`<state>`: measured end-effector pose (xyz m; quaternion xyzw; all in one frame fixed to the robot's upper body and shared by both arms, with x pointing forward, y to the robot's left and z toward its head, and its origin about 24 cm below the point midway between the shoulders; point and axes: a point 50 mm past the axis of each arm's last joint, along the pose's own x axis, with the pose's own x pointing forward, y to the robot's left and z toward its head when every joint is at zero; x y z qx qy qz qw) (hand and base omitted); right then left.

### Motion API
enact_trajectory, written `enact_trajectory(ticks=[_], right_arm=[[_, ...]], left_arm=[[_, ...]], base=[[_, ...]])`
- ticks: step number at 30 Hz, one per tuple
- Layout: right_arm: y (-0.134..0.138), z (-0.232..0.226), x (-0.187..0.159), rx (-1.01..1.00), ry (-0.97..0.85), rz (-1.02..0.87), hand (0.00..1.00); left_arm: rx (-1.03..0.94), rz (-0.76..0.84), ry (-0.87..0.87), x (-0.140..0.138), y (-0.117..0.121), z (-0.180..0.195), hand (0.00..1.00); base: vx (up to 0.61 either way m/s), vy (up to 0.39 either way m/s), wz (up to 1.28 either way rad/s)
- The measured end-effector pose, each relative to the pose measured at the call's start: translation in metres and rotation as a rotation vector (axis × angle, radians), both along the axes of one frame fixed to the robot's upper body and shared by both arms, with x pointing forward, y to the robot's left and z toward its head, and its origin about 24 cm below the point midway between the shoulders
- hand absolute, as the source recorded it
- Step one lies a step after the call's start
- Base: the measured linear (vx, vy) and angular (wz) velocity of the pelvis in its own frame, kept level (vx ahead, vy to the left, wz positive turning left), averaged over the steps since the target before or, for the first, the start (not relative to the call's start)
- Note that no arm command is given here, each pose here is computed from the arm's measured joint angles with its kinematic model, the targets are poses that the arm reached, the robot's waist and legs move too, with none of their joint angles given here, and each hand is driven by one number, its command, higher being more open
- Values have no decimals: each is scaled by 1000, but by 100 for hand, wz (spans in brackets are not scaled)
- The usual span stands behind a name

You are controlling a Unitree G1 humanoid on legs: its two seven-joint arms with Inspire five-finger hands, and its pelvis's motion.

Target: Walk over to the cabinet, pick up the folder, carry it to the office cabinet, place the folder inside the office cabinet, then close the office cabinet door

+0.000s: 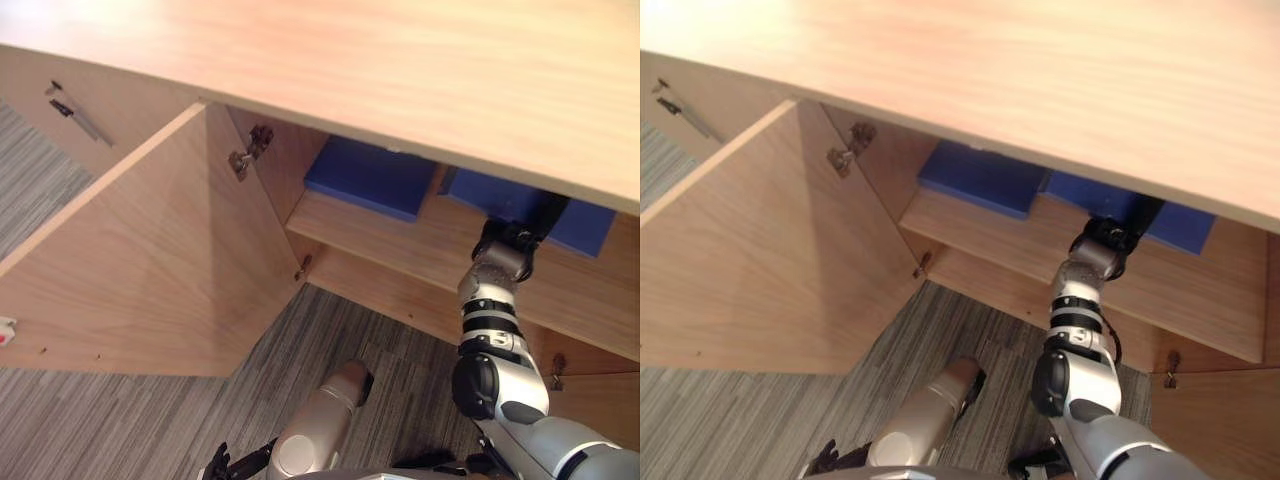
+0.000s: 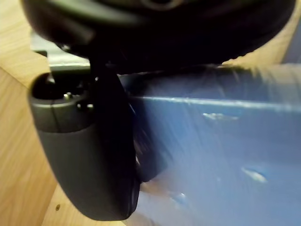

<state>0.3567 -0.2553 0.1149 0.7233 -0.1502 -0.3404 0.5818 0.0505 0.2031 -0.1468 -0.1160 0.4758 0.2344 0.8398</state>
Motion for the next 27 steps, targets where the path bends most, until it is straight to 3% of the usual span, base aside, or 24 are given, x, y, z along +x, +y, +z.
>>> enact_trajectory(ticks=[11, 22, 23, 27], right_arm=[[-29, 2, 2, 34, 87, -24, 0], [-50, 21, 0, -68, 108, -47, 0], [-52, 22, -1, -72, 109, -50, 100], [-65, 24, -5, -99, 135, -73, 100]], left_arm=[[1, -48, -57, 26, 0, 4, 100], [6, 1, -68, 29, 5, 5, 100], [10, 11, -70, 29, 7, 6, 100], [21, 30, -65, 28, 11, 6, 100]], base=[[45, 7, 16], [60, 28, 4], [35, 34, 2], [25, 47, 4]])
